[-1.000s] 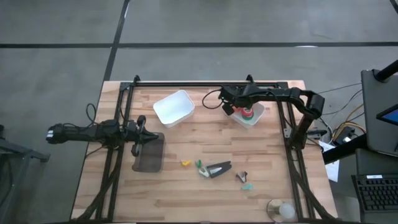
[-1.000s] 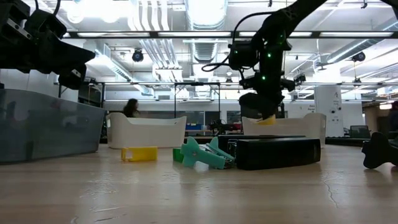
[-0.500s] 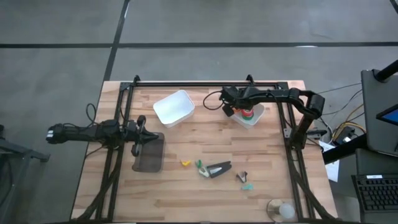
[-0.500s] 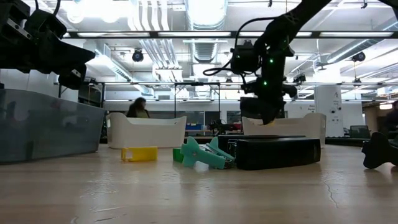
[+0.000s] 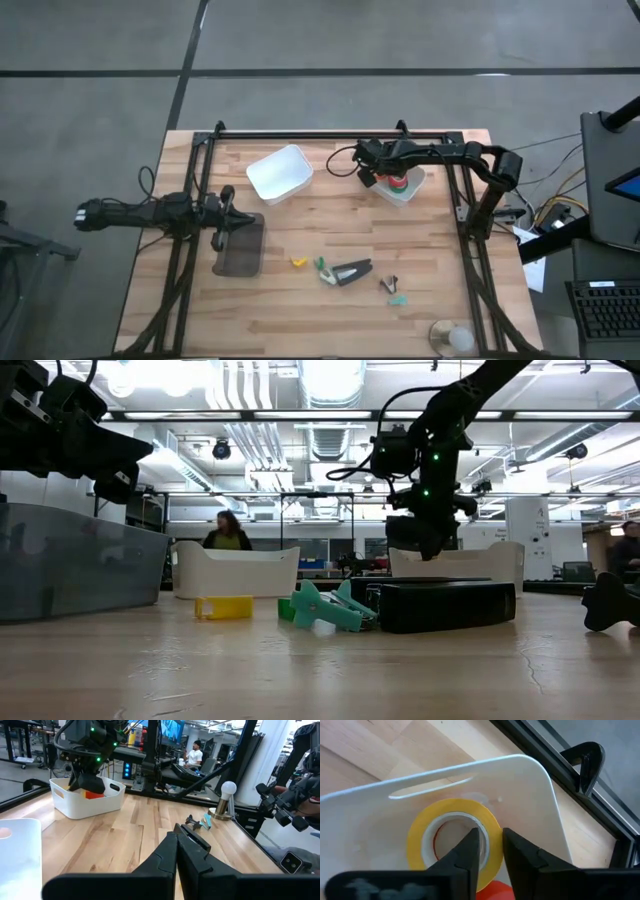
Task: Pick and place Stapler, Stapler remover, tape
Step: Put the yellow tape into the right white bin, then put the black stapler into the left white bin
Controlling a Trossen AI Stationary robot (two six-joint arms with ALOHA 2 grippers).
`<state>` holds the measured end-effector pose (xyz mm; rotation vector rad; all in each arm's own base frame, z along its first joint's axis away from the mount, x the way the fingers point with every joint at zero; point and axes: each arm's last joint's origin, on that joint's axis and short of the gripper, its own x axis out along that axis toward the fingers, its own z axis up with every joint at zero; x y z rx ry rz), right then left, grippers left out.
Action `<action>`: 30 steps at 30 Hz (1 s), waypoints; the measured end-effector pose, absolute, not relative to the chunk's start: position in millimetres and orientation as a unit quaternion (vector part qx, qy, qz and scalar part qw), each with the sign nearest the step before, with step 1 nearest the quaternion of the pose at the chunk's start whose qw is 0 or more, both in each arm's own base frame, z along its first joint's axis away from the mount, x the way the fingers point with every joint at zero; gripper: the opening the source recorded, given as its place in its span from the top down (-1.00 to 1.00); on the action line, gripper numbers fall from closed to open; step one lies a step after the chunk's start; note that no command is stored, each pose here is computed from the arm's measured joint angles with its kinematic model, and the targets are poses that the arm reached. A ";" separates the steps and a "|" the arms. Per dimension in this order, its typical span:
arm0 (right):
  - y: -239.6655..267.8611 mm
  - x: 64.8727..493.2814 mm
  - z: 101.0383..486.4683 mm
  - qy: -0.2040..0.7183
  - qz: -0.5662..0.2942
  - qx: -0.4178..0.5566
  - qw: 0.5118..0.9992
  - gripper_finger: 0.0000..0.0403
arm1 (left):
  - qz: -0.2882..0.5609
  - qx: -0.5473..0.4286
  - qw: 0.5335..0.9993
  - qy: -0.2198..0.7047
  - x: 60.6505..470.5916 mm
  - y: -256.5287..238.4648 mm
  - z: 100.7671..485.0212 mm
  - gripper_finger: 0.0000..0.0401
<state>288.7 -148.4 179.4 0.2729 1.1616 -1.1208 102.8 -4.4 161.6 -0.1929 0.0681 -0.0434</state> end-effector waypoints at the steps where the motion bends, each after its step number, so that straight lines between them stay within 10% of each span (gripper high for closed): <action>1: -148.4 288.8 179.7 0.518 -0.500 0.122 0.683 0.53 | -0.022 -0.096 0.995 0.034 102.8 -4.4 161.6 0.94; 13: -135.4 289.7 184.3 0.531 -0.476 0.124 0.690 0.04 | -0.022 -0.096 0.995 0.034 102.8 -4.4 161.6 0.94; 30: -87.1 295.2 219.2 0.495 -0.417 0.095 0.756 -0.02 | -0.022 -0.096 0.995 0.034 102.8 -4.4 161.6 0.94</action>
